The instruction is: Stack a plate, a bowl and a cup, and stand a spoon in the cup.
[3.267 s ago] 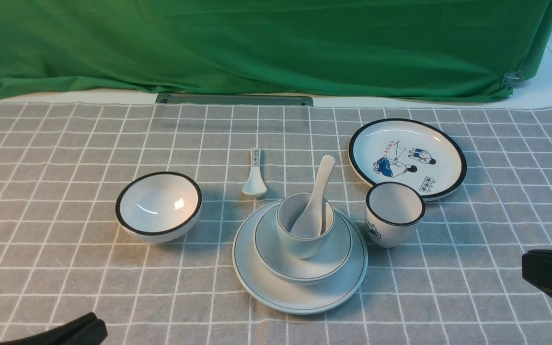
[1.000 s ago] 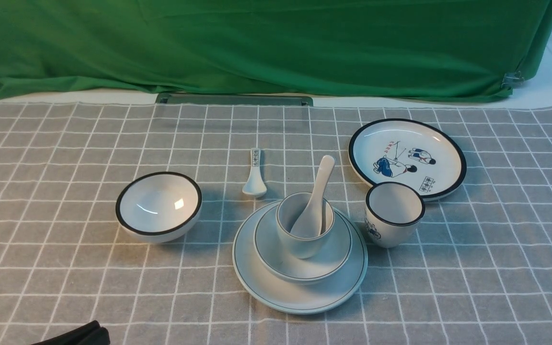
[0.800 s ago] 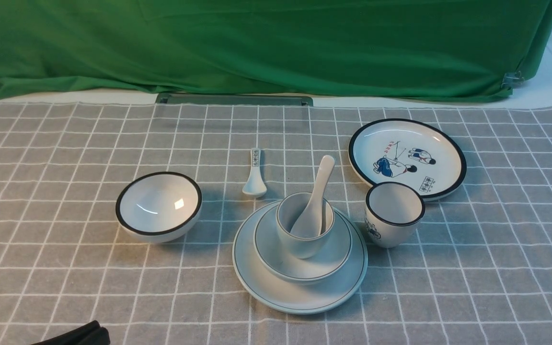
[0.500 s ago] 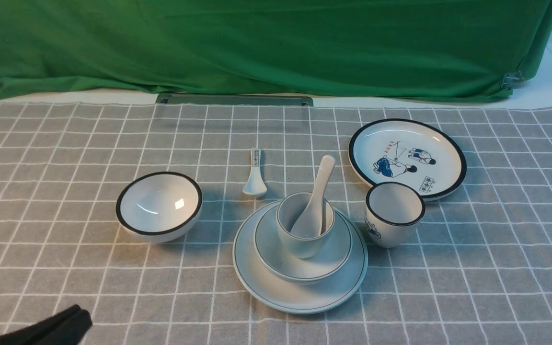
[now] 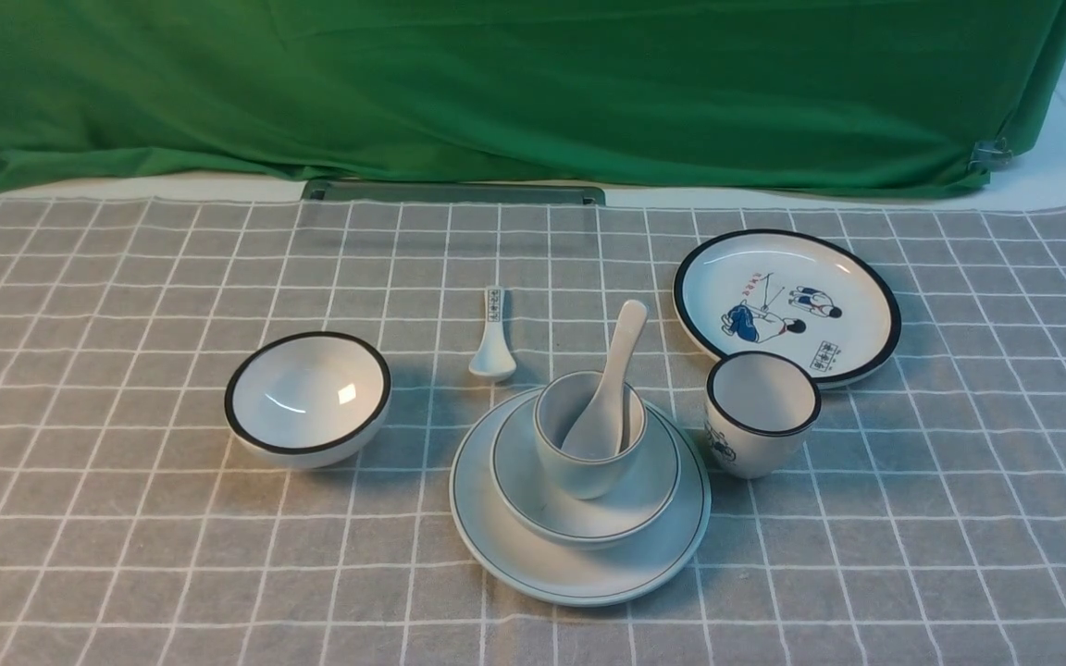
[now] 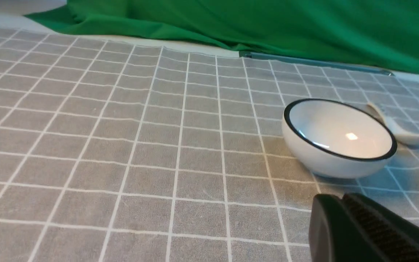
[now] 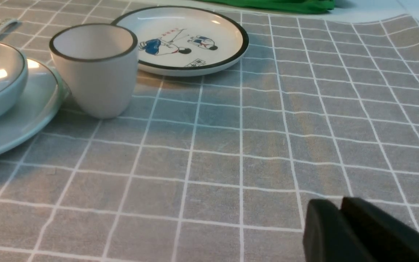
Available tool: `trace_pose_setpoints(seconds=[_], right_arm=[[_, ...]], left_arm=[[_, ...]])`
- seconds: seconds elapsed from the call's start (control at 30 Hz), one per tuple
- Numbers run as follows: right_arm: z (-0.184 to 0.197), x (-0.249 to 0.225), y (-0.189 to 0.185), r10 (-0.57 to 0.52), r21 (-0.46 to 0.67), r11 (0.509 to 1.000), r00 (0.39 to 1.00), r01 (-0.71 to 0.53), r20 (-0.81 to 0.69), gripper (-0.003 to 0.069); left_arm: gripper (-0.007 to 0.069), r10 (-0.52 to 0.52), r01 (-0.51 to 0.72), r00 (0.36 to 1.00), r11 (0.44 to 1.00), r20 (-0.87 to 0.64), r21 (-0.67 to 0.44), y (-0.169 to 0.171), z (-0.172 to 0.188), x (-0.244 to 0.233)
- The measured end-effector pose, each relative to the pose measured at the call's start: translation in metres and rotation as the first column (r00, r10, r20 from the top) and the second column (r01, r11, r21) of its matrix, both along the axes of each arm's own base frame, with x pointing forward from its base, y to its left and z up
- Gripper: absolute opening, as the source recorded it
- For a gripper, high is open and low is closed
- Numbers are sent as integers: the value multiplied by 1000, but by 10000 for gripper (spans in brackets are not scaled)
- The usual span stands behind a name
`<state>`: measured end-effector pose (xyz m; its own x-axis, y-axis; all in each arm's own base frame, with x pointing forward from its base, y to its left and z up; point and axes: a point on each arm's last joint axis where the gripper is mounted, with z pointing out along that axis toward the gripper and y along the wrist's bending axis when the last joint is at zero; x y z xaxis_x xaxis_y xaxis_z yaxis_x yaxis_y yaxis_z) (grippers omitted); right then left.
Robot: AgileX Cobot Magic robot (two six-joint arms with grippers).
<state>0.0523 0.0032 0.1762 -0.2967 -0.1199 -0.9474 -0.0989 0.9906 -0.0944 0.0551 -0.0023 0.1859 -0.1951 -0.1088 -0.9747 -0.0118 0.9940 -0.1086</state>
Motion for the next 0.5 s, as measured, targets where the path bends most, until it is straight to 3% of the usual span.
trace_pose_setpoints(seconds=[0.5], right_arm=[[0, 0, 0, 0, 0, 1000, 1000, 0, 0, 141]], left_arm=[[10, -7, 7, 1000, 999, 13, -37, -1, 1, 0]])
